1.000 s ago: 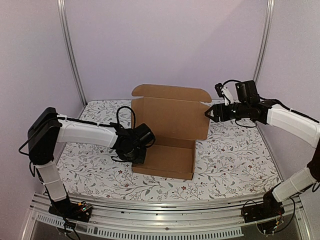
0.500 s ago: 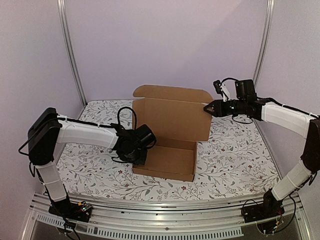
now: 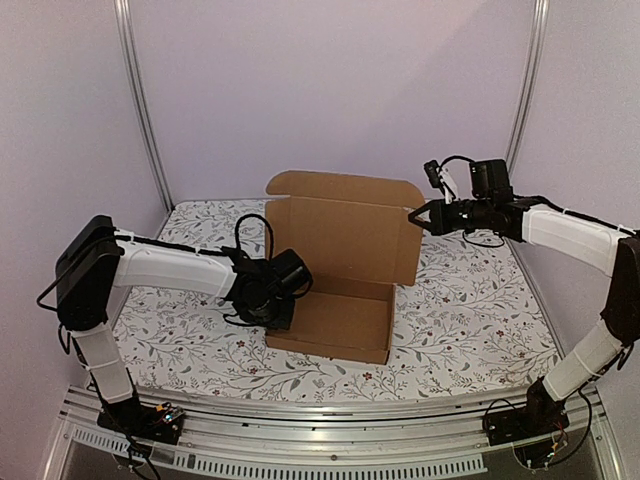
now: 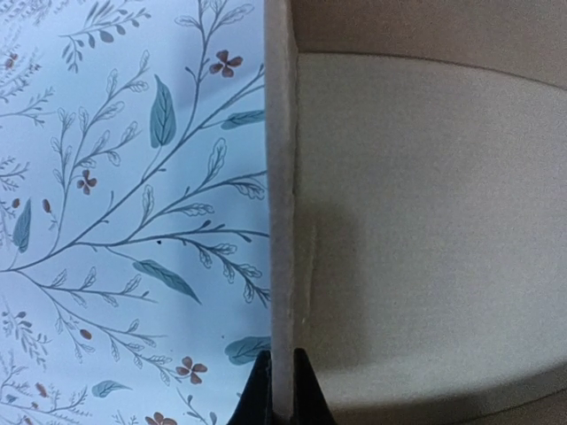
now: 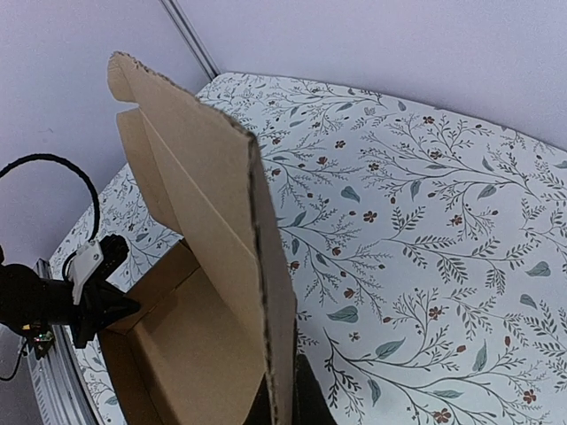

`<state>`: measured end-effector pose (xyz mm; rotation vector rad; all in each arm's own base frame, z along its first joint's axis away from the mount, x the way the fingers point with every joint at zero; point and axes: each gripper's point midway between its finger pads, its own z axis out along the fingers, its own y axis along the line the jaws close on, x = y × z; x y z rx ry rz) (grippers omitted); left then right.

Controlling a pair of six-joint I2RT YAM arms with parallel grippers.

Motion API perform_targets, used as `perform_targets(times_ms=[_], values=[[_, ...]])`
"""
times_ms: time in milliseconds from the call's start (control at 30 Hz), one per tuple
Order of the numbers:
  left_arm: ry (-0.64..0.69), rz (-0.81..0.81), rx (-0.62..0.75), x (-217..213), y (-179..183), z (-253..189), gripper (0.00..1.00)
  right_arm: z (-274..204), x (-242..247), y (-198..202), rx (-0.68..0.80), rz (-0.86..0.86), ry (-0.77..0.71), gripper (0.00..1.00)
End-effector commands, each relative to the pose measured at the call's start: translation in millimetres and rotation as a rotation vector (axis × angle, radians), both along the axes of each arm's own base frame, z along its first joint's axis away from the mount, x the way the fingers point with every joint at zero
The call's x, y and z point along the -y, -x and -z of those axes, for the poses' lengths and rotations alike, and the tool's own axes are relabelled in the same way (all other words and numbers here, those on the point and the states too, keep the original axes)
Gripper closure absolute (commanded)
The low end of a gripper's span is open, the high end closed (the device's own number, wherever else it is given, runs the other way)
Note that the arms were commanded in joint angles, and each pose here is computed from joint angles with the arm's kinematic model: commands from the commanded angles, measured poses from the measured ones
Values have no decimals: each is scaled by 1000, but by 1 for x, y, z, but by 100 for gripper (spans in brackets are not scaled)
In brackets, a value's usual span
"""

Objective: Fold the paper box

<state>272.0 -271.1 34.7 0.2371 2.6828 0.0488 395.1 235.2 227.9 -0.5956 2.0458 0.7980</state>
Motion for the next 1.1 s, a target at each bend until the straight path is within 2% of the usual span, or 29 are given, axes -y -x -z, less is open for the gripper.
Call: perform_targets(times_ms=[0,67,233,533,667,833,1067], values=[[30,5,18,7,4,-11,100,-3,-1,7,20,-22,-18,100],[38,7,24,9,3,-14,98,-1,-1,10,23,-22,-16,100],[51,12,35,10,2,-20,73,-3,-3,17,60,-28,-5,100],[97,31,130,6,-4,-63,45,-16,-13,35,198,-79,63,100],[79,34,192,-7,-6,-90,37,-20,-14,41,248,-99,87,100],[17,1,281,-43,-15,-121,31,-23,-19,53,310,-154,100,100],[114,29,379,-75,-39,-151,31,-22,-27,72,433,-243,114,100]])
